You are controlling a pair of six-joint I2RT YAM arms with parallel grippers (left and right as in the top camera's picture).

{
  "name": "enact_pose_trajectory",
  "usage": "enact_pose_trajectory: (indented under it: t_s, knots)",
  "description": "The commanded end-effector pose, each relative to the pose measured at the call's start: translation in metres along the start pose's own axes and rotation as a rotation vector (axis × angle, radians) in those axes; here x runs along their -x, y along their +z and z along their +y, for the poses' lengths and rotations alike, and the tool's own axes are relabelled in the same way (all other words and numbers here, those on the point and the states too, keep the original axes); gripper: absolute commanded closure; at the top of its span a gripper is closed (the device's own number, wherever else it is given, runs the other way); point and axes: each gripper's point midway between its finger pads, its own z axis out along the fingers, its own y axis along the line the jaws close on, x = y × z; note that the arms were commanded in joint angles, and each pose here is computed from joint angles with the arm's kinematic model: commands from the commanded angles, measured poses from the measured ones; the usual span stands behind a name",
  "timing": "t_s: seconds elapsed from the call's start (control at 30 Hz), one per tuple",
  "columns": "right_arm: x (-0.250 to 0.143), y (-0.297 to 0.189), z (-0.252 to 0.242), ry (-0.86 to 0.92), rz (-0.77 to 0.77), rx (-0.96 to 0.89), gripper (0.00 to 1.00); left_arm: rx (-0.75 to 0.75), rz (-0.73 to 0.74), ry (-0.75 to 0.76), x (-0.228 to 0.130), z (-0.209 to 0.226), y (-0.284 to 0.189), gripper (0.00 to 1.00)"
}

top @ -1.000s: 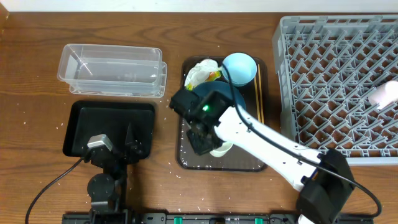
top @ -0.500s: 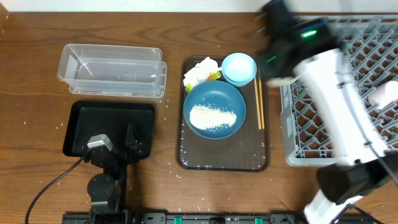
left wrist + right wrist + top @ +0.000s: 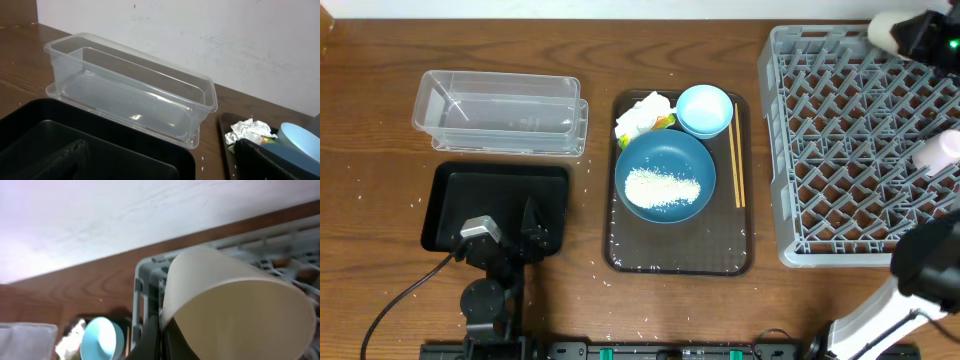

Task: Sort waste into correct bins and load items into the dishwasher rack
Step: 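Place the white cup upside down in the dish rack, right gripper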

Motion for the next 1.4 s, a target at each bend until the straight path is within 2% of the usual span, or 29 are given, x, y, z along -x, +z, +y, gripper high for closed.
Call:
enact_pose_trajectory:
  t_s: [0.0, 0.2, 0.33, 0.47, 0.63, 0.97, 1.1, 1.17, 1.23, 1.27, 1.3, 1.37]
  knots:
    - [-0.020, 0.029, -0.016, 0.132, 0.057, 0.242, 0.99, 0.022, 0.044, 0.021, -0.016, 0.006, 0.001, 0.05]
    - [-0.031, 0.049, -0.070, 0.335, 0.059, 0.341, 0.99, 0.022, 0.044, 0.021, -0.016, 0.006, 0.001, 0.05]
    - [-0.042, 0.048, -0.102, 0.413, 0.067, 0.317, 0.99, 0.022, 0.044, 0.021, -0.016, 0.006, 0.001, 0.05]
    - [-0.051, 0.039, -0.126, 0.464, 0.067, 0.276, 0.99, 0.022, 0.044, 0.021, -0.016, 0.006, 0.001, 0.05]
    - [-0.070, 0.029, -0.159, 0.509, 0.098, 0.132, 0.99, 0.022, 0.044, 0.021, -0.016, 0.006, 0.001, 0.05]
    - [-0.085, 0.005, -0.178, 0.544, 0.126, 0.071, 0.97, 0.022, 0.044, 0.021, -0.016, 0.006, 0.001, 0.05]
    - [-0.076, -0.022, -0.183, 0.534, 0.104, -0.030, 0.86, 0.022, 0.044, 0.021, -0.016, 0.006, 0.001, 0.05]
    - [-0.073, -0.039, -0.184, 0.523, 0.098, -0.112, 0.73, 0.022, 0.044, 0.021, -0.016, 0.006, 0.001, 0.05]
    - [-0.066, -0.060, -0.183, 0.510, 0.081, -0.215, 0.57, 0.022, 0.044, 0.021, -0.016, 0.006, 0.001, 0.05]
    - [-0.064, -0.067, -0.183, 0.510, 0.073, -0.248, 0.53, 0.022, 0.044, 0.021, -0.016, 0.006, 0.001, 0.05]
    - [-0.058, -0.079, -0.179, 0.506, 0.055, -0.292, 0.49, 0.022, 0.044, 0.021, -0.016, 0.006, 0.001, 0.05]
    - [-0.048, -0.096, -0.169, 0.491, 0.020, -0.329, 0.48, 0.022, 0.044, 0.021, -0.016, 0.006, 0.001, 0.05]
